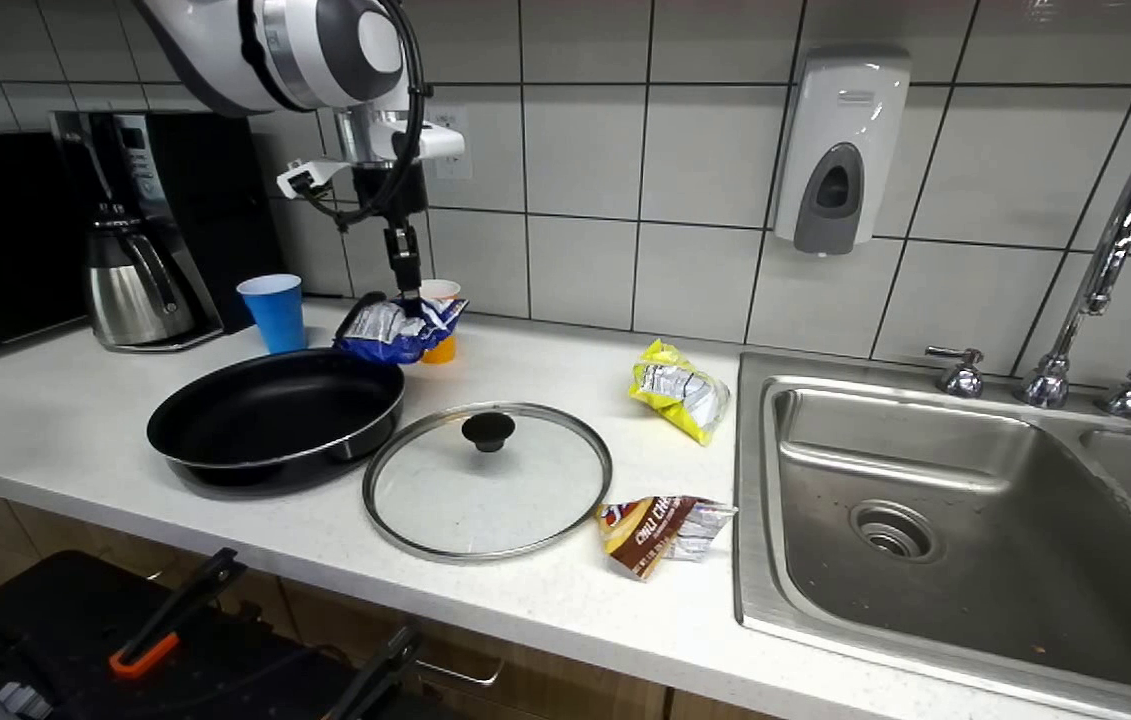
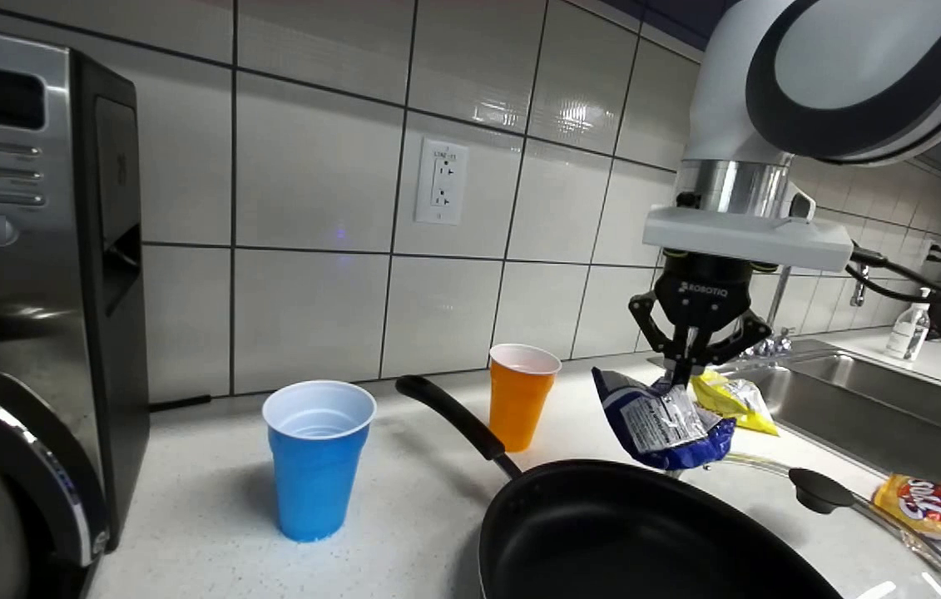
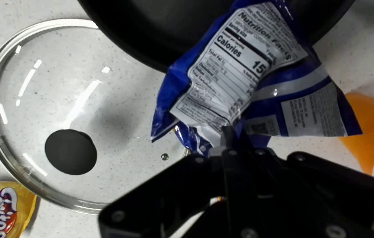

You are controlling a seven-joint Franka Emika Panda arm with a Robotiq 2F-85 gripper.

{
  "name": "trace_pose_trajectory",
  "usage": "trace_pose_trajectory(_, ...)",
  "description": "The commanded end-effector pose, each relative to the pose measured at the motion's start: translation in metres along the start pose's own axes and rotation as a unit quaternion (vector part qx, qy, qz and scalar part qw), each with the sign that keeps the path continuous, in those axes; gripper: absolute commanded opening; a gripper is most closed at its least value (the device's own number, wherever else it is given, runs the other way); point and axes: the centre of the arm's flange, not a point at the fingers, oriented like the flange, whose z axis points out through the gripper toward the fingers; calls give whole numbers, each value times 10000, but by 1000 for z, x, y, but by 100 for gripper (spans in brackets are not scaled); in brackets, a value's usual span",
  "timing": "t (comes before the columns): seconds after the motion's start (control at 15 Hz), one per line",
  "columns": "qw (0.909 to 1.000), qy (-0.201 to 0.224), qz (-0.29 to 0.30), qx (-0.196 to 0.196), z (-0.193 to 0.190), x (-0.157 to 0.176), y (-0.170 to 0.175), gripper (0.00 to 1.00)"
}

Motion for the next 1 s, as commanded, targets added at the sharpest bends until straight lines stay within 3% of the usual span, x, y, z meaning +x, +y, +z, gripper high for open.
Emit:
trace_pose_trajectory(0.0,9998,23,-188,-36,-6,-36,-8,0)
trace_pose_trajectory(0.53,9964,-293,-787,-131,17,-94,-39,0)
trace_pose_trajectory(0.93,9932,-645,-933,-276,44,-116,-54,0)
